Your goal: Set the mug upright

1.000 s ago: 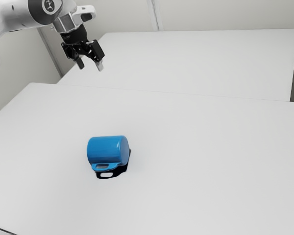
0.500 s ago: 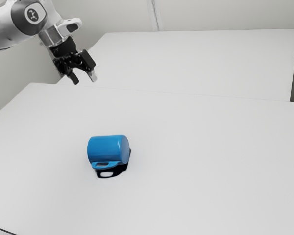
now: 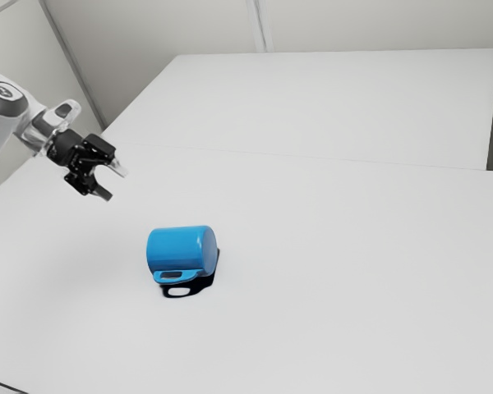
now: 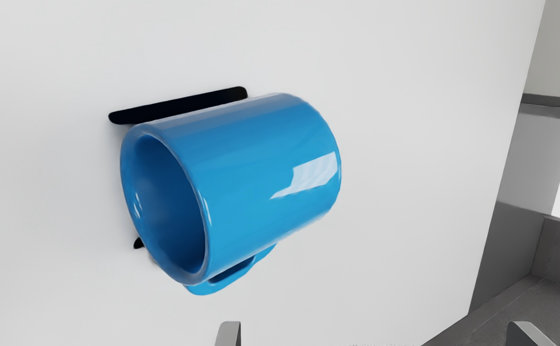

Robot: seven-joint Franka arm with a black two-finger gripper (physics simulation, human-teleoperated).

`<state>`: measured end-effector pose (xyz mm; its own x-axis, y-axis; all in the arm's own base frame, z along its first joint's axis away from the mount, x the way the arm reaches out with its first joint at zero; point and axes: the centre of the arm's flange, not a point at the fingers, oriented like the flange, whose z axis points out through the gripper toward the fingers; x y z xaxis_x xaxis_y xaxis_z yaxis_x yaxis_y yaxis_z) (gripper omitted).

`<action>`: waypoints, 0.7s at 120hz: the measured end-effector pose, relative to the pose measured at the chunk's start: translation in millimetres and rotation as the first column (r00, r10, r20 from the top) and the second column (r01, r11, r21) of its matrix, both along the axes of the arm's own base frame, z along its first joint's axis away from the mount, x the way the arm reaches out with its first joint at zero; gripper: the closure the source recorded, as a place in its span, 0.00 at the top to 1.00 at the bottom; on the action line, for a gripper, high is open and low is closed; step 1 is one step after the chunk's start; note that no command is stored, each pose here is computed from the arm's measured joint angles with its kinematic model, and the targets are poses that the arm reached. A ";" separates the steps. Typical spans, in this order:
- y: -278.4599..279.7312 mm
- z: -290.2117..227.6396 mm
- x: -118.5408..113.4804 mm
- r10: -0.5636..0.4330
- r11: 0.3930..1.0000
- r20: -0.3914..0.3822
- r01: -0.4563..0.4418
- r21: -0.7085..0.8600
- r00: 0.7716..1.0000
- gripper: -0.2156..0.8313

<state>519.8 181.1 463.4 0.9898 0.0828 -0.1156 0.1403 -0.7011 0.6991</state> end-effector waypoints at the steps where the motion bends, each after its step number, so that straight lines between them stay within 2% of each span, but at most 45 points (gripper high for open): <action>1: -1.5 -1.7 1.0 -0.004 1.000 0.001 0.004 -0.004 1.000 0.79; 18: -11.6 -25.1 9.8 -0.051 0.998 0.019 0.052 -0.045 0.999 0.79; 31: -12.6 -50.8 2.4 -0.049 0.996 0.018 0.051 -0.071 0.999 0.79; 84: -18.5 -144.9 -28.9 0.096 0.961 0.012 -0.090 -0.260 0.995 0.79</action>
